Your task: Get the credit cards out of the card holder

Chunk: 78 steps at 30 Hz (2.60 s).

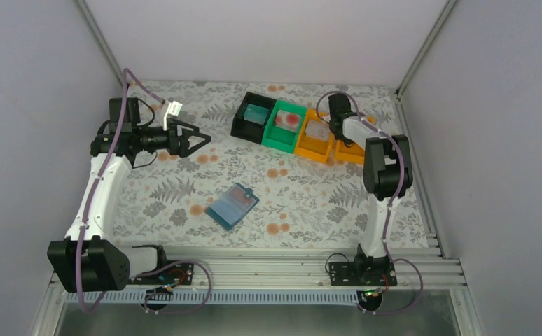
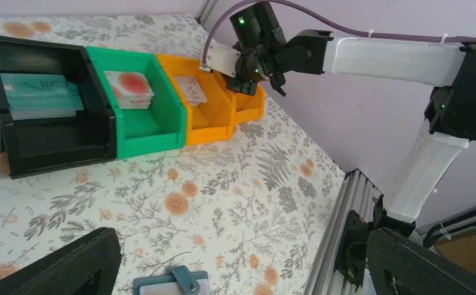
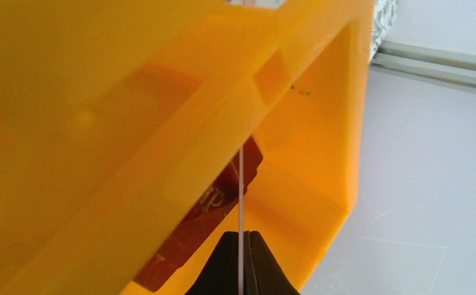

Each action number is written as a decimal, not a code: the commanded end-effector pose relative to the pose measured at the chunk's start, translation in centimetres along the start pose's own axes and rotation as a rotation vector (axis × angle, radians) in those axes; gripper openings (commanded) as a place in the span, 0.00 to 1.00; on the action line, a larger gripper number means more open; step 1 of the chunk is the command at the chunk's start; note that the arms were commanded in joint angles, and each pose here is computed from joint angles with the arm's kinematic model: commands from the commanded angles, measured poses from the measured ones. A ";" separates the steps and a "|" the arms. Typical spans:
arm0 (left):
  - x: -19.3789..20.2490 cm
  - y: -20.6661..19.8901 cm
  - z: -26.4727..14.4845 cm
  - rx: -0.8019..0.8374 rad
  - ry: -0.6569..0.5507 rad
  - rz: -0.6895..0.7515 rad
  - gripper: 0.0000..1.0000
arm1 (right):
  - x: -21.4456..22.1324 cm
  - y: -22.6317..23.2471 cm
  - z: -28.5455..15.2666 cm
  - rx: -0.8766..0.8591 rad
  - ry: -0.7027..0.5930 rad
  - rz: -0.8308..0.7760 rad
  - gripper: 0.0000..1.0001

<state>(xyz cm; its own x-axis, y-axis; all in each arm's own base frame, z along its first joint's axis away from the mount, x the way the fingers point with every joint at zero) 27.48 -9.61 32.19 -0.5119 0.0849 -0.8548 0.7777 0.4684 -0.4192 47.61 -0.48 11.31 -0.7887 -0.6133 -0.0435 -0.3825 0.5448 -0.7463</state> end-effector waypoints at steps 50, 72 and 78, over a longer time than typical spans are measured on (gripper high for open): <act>17.1 6.8 3.2 -0.248 0.034 -0.492 1.00 | 0.1 -13.2 -39.1 -0.970 -1.369 0.685 0.99; 21.9 7.1 5.2 -0.253 0.155 -0.639 1.00 | -2.7 18.0 -35.7 -1.349 -0.639 0.476 0.95; 23.5 6.9 5.9 -0.252 0.221 -0.672 0.97 | -2.2 26.3 -30.7 -1.245 -0.308 0.392 0.76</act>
<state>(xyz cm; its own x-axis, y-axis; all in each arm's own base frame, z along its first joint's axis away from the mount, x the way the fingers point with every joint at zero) 23.32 -9.38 8.33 -0.9167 -0.1347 -0.3762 0.2002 0.6600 -0.7241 25.32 33.38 17.54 -0.8036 -0.2629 -0.5339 -0.5586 0.6429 0.5242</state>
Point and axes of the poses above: each gripper's point midway between its finger pads, its own z axis out along the fingers, its own y axis along the line the jaws close on, x = y × z, the point moved 5 cm from there along -z, back along the fingers, and after that the axes turned 9 degrees about z, right-handed, at the moved point
